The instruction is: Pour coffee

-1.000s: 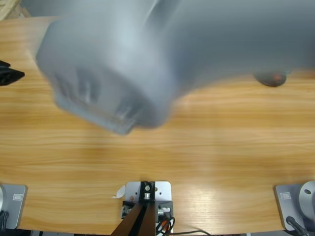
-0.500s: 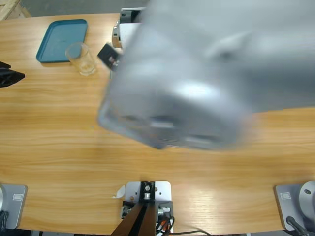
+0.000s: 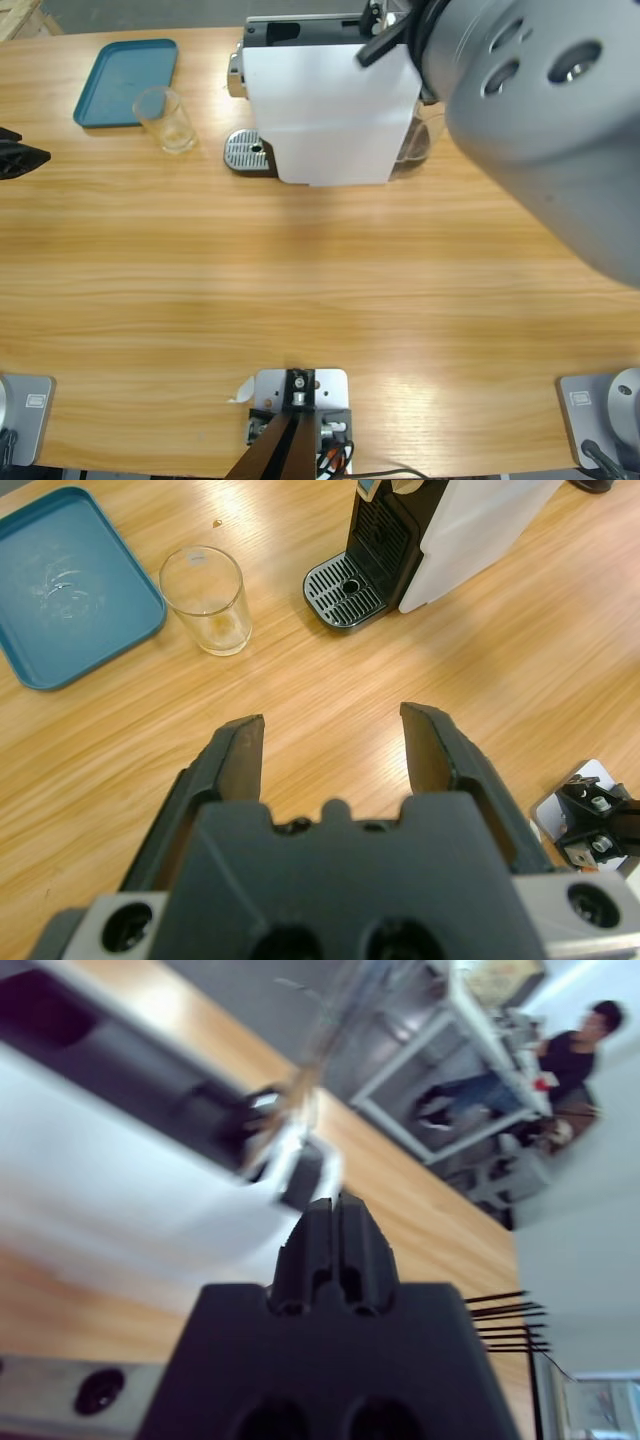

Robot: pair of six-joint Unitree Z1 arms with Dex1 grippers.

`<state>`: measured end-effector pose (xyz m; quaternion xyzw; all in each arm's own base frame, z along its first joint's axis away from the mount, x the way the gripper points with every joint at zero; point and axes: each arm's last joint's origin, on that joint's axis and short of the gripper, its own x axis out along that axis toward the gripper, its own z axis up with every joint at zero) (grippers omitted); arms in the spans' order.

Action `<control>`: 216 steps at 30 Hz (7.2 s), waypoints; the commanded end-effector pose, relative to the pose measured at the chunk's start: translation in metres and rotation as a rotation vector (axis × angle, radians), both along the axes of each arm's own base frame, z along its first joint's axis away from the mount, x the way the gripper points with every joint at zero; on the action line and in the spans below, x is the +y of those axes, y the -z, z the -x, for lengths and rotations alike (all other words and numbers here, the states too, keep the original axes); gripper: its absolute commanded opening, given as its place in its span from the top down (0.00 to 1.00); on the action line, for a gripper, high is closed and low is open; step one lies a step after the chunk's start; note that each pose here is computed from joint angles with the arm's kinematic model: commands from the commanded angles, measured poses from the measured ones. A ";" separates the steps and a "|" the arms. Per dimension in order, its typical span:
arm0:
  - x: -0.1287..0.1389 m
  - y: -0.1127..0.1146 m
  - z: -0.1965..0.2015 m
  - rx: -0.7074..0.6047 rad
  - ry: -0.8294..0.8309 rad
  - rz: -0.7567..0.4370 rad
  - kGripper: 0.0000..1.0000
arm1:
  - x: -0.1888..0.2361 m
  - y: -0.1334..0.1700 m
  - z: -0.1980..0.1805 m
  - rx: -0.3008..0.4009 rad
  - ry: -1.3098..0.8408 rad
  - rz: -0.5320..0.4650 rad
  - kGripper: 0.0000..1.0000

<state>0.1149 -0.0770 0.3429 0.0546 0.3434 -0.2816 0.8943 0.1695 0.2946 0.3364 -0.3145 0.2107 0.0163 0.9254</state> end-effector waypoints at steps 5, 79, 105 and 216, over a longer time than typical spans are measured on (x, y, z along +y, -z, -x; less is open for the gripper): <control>-0.003 0.010 -0.001 0.046 0.014 -0.013 0.41 | 0.027 -0.001 -0.042 -0.050 0.045 0.064 1.00; -0.008 0.013 -0.005 0.063 0.031 -0.019 0.41 | 0.123 0.057 -0.050 0.149 -0.205 0.218 1.00; -0.007 0.013 -0.003 0.068 0.033 -0.023 0.41 | 0.128 0.090 -0.050 0.223 -0.206 0.196 1.00; -0.043 0.149 -0.148 -0.056 -0.102 -0.052 0.98 | -0.130 0.039 0.059 0.699 -0.240 -0.263 0.05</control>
